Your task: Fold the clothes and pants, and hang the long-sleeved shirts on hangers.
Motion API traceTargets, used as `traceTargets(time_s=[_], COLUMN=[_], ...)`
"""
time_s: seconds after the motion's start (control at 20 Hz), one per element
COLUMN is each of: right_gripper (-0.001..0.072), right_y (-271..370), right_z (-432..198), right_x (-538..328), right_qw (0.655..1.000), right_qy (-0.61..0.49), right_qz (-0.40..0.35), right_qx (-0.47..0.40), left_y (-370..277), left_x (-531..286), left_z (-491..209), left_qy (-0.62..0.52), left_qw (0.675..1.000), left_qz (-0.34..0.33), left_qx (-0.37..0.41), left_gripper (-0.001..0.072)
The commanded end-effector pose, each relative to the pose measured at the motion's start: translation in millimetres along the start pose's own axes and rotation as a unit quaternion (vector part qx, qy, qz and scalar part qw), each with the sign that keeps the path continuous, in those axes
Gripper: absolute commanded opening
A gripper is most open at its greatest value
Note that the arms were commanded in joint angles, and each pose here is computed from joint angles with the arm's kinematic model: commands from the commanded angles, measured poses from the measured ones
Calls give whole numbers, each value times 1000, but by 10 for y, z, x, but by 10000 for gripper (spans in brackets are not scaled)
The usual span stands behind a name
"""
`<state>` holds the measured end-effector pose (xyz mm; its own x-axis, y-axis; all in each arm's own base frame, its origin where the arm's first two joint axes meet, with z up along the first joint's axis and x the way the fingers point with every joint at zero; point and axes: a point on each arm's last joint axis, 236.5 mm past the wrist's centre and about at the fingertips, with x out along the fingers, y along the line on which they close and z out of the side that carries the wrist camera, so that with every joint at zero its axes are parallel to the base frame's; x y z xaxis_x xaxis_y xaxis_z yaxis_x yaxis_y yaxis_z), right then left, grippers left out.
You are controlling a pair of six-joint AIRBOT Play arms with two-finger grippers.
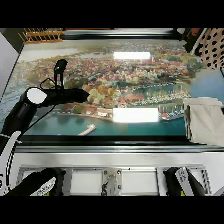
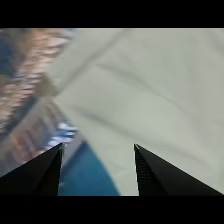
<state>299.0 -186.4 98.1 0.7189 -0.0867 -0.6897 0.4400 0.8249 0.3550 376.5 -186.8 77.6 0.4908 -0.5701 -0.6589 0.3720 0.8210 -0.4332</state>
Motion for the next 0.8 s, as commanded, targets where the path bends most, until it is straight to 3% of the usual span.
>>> traceTargets(time_s=[0.0, 0.25, 0.5, 0.55, 0.6, 0.65, 0.75], right_gripper=[479, 477, 465, 435, 257, 26, 9], right_y=[1484, 2657, 2984, 2990, 2989, 2989, 2989], right_z=[-286, -1098, -1439, -1446, -1445, -1444, -1445], right_x=[85, -95, -253, -261, -260, -260, -260], right_qw=[975, 909, 880, 879, 879, 879, 879], right_qy=[26, 87, 110, 111, 111, 111, 111], right_qz=[182, 308, 350, 352, 352, 352, 352], right_qx=[-123, -265, -302, -301, -301, -301, -301], left_y=[-3, -3, -3, -3, -3, -3, -3], left_x=[-1, -1, -1, -1, -1, -1, -1], left_z=[-1, 0, 1, 0, 1, 1, 1], left_qy=[0, 0, 0, 0, 0, 0, 0], left_qw=[1000, 1000, 1000, 1000, 1000, 1000, 1000], left_qz=[0, 0, 0, 0, 0, 0, 0], left_qx=[0, 0, 0, 0, 0, 0, 0], left_gripper=[7, 7, 7, 7, 7, 7, 7])
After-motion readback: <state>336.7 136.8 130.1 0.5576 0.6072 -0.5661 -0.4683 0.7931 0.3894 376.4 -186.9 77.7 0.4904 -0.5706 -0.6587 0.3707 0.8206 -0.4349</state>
